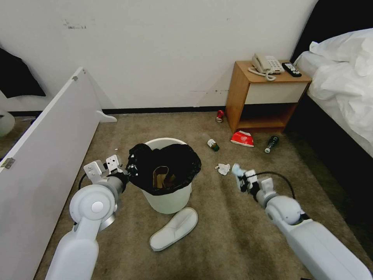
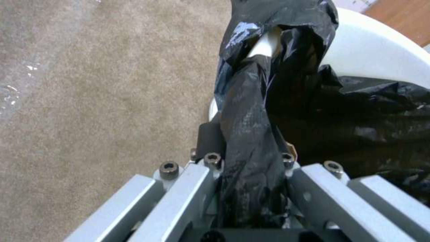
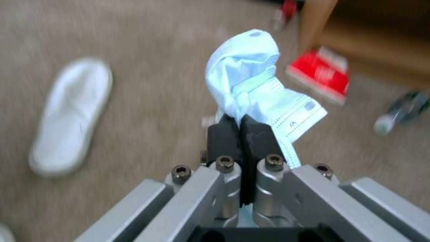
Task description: Pick up the trash bin, then pick up the garbage from the floor and place it into the trash bin.
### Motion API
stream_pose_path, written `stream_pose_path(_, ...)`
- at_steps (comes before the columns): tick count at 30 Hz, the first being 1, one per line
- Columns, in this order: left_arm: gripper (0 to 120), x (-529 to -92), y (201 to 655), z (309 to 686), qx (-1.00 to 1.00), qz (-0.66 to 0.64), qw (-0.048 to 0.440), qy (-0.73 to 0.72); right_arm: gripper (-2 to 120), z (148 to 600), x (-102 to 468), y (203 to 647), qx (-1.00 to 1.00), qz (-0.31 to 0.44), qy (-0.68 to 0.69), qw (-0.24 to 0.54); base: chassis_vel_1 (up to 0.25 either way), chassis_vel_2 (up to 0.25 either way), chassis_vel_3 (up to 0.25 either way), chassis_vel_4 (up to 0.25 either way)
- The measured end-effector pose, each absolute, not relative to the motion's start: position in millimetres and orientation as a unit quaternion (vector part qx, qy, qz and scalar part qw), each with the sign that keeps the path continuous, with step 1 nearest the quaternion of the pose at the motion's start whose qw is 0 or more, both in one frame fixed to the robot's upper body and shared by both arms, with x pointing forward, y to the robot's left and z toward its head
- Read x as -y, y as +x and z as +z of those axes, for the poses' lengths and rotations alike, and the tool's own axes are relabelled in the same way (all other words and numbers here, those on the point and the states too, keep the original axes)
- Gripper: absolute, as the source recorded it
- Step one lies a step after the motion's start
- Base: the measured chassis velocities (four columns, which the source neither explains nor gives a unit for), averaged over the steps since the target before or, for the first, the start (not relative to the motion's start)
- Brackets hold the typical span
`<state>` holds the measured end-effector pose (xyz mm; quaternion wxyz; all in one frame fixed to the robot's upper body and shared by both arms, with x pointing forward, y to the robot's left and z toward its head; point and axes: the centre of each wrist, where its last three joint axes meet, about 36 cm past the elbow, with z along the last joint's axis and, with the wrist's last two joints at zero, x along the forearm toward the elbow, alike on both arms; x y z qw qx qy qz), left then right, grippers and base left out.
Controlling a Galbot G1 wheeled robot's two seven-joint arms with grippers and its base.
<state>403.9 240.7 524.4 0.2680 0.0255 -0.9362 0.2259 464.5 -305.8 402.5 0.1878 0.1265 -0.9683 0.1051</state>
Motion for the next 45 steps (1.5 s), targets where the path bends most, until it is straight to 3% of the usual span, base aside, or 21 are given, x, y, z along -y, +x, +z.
stream_pose_path(12, 5, -239, 400, 524, 0.936, 0.225, 0.271, 0.023, 0, 491, 301, 452, 0.983, 0.090, 0.157, 0.038, 0.000, 0.000, 0.000, 0.000)
stream_pose_path(20, 5, -238, 400, 523, 0.935, 0.226, 0.272, 0.022, 0, 520, 289, 441, 0.970, 0.080, 0.223, -0.059, 0.000, 0.000, 0.000, 0.000)
stream_pose_path(33, 5, -234, 399, 522, 0.934, 0.225, 0.276, 0.018, 0, 515, 291, 449, 0.915, 0.074, 0.365, -0.158, 0.000, 0.000, 0.000, 0.000)
stream_pose_path(45, 5, -230, 405, 519, 0.933, 0.222, 0.284, 0.004, 0, 500, 283, 459, 0.856, 0.088, 0.483, -0.162, 0.000, 0.000, 0.000, 0.000)
